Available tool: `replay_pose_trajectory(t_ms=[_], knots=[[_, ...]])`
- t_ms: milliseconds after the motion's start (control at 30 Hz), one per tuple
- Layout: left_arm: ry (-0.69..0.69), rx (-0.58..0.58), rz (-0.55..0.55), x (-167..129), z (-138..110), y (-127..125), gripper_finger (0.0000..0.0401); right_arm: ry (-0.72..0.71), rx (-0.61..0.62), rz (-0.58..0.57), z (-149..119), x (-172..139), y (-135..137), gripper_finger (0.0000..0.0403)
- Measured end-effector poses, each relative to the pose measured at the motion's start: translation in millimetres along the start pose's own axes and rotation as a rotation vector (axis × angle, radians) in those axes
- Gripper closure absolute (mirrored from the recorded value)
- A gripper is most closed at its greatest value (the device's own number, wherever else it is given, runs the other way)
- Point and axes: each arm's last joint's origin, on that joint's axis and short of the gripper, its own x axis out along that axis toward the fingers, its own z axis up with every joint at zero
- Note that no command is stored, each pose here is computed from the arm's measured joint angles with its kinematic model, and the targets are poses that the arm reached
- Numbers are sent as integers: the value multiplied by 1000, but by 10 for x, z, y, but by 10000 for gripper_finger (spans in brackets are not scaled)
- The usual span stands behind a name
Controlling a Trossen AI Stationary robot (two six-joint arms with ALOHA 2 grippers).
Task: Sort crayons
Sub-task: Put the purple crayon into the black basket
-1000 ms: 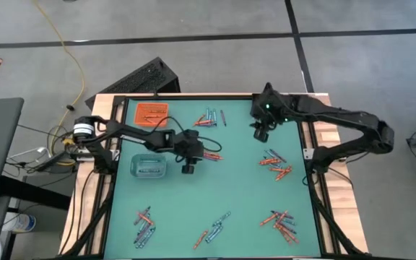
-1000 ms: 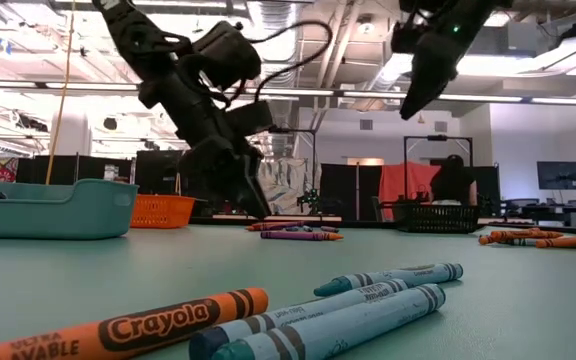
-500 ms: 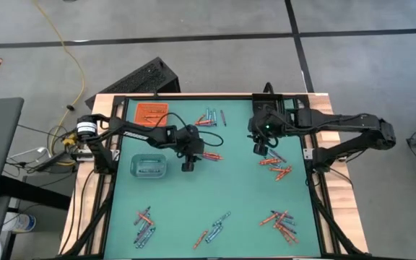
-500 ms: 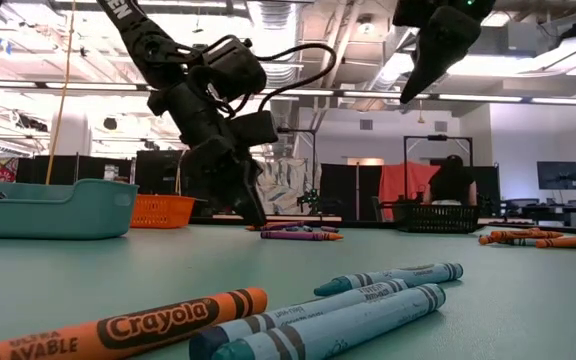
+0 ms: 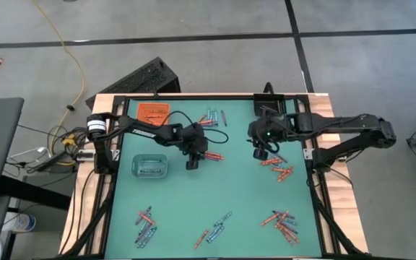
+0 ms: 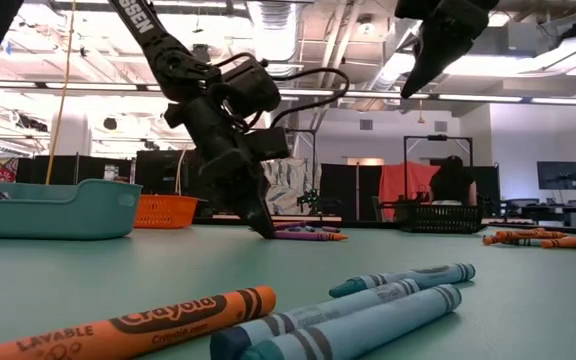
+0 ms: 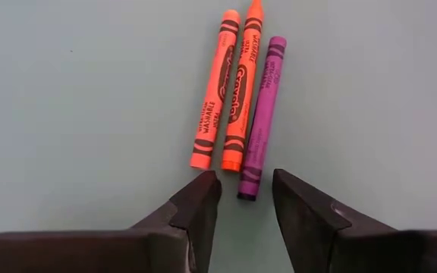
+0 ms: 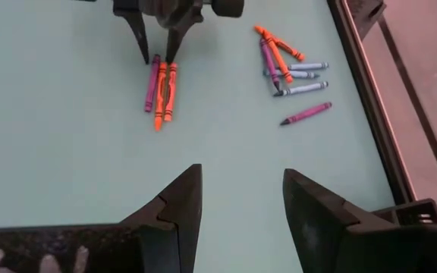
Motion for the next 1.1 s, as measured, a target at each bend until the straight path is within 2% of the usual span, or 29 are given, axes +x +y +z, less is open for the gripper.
replay_pose_trajectory(t_ms=[333, 600, 733, 967, 1100], knots=[[66, 89, -16, -10, -3, -6, 391, -4, -12, -19, 2, -6, 15, 227], [89, 177, -58, -16, -31, -31, 398, -5, -15, -19, 3, -5, 16, 227], [86, 185, -81, -17, -33, -41, 399, -22, 12, -22, 22, -2, 8, 227], [69, 202, -103, -126, 24, -118, 400, -62, 61, -36, 127, 154, -12, 227], [47, 235, -111, -296, 103, -230, 401, -4, 51, -29, 133, 339, 45, 227]])
